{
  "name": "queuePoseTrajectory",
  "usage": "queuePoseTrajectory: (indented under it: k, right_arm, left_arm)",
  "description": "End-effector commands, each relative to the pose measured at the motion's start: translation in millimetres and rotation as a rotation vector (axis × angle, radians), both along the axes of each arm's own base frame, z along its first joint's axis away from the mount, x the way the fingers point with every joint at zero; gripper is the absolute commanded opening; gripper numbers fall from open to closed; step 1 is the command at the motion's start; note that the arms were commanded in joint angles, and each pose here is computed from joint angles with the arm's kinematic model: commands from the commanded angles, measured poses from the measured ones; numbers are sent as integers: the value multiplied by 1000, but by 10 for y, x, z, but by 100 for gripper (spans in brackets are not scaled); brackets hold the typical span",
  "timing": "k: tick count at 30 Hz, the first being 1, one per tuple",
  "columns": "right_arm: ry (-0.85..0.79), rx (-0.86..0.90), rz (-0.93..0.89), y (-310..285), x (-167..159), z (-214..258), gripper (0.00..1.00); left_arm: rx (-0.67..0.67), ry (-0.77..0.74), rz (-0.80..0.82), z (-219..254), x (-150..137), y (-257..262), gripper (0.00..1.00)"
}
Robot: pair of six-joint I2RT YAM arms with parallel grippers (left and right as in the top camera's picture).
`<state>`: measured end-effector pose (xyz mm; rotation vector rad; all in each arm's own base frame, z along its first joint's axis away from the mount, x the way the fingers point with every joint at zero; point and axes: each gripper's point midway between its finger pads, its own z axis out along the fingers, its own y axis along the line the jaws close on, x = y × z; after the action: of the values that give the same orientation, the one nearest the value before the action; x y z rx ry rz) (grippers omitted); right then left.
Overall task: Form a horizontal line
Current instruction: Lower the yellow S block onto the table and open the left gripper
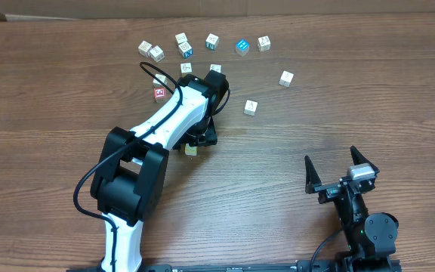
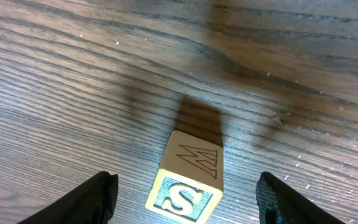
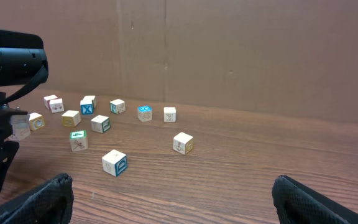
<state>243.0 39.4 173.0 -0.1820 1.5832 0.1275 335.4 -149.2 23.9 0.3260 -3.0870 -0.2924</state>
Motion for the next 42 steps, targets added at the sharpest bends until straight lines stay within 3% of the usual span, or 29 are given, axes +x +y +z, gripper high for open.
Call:
queuePoseTrajectory:
  k: [1, 20, 24, 29, 34, 42]
  right_arm:
    - [-5, 0, -3, -8, 2, -15, 100]
    - [-5, 0, -3, -8, 2, -15, 100]
    - [-5, 0, -3, -8, 2, -15, 100]
    - [-5, 0, -3, -8, 2, -15, 100]
    - [-5, 0, -3, -8, 2, -15, 100]
    - [-5, 0, -3, -8, 2, -15, 100]
  left_arm:
    - [-10, -7, -9, 44, -19, -30, 68]
    - [-18, -7, -61, 41, 3, -44, 67]
    - [-20, -5, -60, 41, 0, -48, 50]
    - [-45, 8, -56, 35, -25, -90, 48]
    - [-58, 18, -54, 33, -46, -110, 36]
    - [-67, 24, -41, 32, -61, -125, 32]
